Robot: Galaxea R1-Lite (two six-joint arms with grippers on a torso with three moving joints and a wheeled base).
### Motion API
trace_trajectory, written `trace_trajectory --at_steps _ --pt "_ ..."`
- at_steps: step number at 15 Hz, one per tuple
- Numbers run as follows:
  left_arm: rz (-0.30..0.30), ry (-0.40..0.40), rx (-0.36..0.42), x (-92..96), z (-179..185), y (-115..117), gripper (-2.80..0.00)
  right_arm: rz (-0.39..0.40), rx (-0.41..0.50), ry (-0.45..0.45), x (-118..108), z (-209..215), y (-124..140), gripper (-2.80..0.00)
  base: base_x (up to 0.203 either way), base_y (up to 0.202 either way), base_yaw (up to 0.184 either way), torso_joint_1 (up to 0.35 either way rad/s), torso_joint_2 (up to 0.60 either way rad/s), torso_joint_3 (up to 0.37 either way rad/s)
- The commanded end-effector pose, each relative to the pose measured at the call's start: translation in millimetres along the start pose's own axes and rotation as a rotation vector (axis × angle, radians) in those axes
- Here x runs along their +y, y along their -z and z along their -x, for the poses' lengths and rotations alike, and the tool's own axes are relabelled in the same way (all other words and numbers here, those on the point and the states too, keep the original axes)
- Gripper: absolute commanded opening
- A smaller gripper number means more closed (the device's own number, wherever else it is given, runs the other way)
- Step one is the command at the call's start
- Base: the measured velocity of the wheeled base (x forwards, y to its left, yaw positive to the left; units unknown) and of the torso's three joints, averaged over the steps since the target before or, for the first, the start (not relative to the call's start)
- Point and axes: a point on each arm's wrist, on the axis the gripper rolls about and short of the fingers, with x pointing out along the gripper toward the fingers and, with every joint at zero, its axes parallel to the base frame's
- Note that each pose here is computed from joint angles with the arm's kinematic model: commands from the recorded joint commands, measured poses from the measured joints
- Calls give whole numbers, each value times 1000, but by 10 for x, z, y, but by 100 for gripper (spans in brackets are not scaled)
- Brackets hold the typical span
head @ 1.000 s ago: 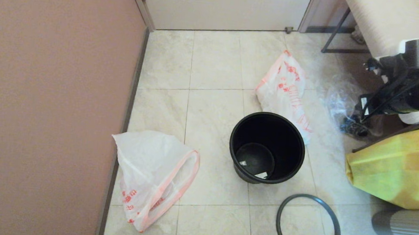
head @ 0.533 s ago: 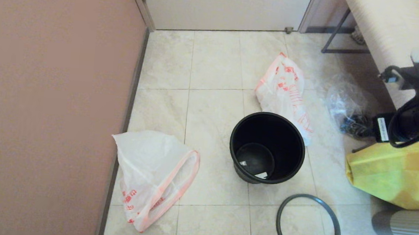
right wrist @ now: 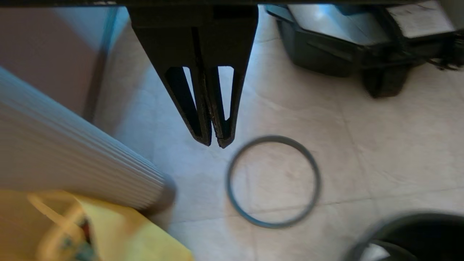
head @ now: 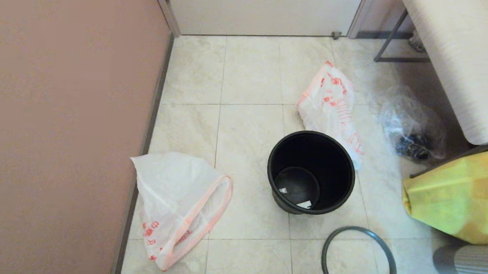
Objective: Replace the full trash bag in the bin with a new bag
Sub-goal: Pick up a new trash bag
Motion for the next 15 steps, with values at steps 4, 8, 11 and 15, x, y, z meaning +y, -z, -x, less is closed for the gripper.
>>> trace_trajectory --at_steps 4,8,11,15 --pt "0 1 13 0 -9 38 -280 -76 -128 98 -446 543 771 -280 0 0 0 0 0 0" --pt "0 1 13 0 -9 38 -280 -184 -268 184 -632 887 1222 -280 0 0 0 0 0 0" --pt "0 1 13 0 -9 38 -280 -202 -360 231 -672 1039 1628 -280 0 0 0 0 0 0" --pt "0 1 13 0 -9 38 -280 -220 -321 222 -541 746 2195 -280 0 0 0 0 0 0"
